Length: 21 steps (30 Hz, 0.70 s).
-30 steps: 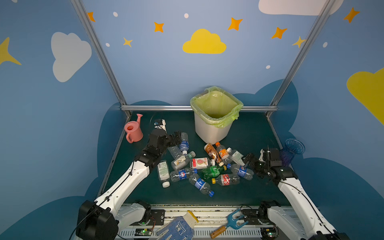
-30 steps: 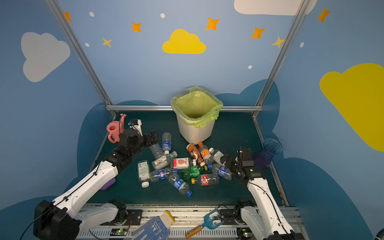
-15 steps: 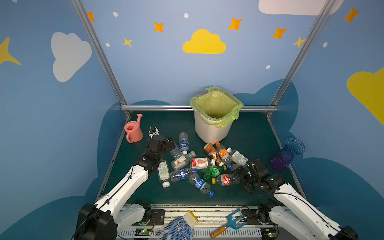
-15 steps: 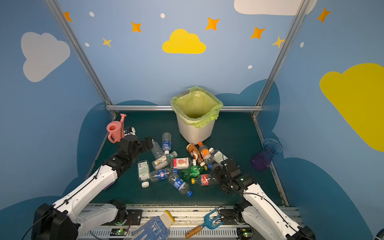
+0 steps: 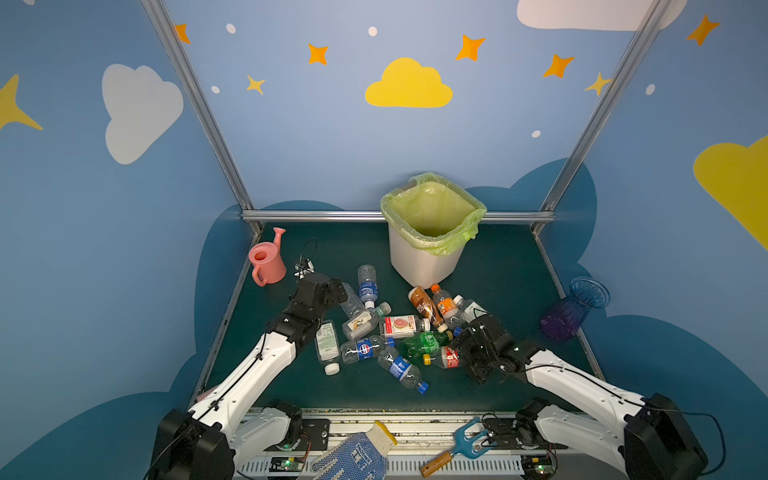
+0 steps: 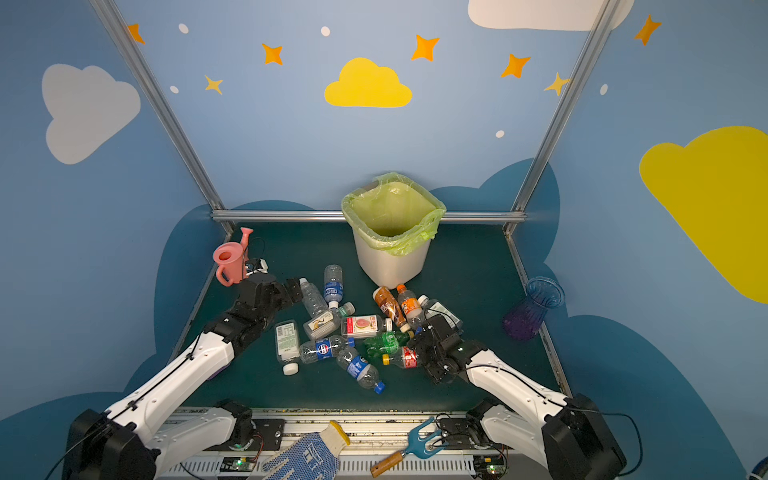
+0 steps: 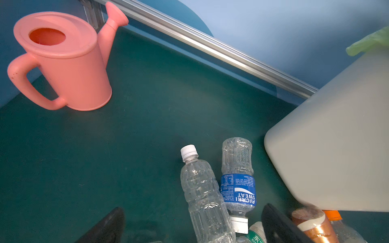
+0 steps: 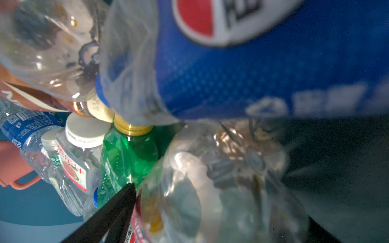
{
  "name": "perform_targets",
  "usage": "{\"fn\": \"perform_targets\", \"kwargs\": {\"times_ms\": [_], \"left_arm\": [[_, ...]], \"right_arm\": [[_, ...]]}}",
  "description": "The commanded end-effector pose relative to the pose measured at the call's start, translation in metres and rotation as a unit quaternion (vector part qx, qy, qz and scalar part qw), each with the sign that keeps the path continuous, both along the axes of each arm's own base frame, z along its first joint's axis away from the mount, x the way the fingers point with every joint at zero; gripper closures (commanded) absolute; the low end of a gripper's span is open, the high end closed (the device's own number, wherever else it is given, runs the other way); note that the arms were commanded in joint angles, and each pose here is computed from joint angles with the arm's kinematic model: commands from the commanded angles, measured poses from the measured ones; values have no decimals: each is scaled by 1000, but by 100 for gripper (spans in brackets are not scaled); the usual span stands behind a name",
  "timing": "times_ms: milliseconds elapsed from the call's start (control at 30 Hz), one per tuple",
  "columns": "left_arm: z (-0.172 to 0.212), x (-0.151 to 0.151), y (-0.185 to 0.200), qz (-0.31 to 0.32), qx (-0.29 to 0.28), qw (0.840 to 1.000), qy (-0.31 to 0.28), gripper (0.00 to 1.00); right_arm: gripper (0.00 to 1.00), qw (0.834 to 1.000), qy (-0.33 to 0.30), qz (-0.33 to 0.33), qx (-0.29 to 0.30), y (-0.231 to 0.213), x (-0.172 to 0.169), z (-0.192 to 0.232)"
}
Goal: Throw the plastic bottles in the bin
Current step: 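Grasp the clear bottle with the right gripper while the left gripper withdraws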
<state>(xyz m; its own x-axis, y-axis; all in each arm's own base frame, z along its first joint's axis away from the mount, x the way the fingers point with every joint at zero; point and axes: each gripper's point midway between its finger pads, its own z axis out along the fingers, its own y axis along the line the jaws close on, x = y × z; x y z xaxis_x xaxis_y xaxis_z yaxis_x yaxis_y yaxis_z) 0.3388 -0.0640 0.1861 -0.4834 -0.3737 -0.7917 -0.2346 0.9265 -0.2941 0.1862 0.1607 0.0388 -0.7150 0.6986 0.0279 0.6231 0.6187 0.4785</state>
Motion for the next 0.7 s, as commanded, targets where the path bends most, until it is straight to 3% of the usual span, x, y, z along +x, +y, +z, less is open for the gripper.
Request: {"fn": "perform_targets", "kwargs": {"times_ms": [0, 133, 500, 667], "left_arm": [[-4, -3, 6, 8, 4, 1000, 7, 0], [-9, -4, 6, 9, 5, 1000, 13, 0], [-20, -9, 15, 26, 13, 999, 32, 0], [-21, -11, 20, 36, 10, 999, 31, 0]], "right_arm": [[8, 1000, -2, -15, -15, -4, 4, -9], [11, 999, 0, -30, -26, -8, 6, -15], [32, 998, 6, -47, -36, -13, 6, -29], [42, 999, -20, -33, -33, -8, 15, -19]]}}
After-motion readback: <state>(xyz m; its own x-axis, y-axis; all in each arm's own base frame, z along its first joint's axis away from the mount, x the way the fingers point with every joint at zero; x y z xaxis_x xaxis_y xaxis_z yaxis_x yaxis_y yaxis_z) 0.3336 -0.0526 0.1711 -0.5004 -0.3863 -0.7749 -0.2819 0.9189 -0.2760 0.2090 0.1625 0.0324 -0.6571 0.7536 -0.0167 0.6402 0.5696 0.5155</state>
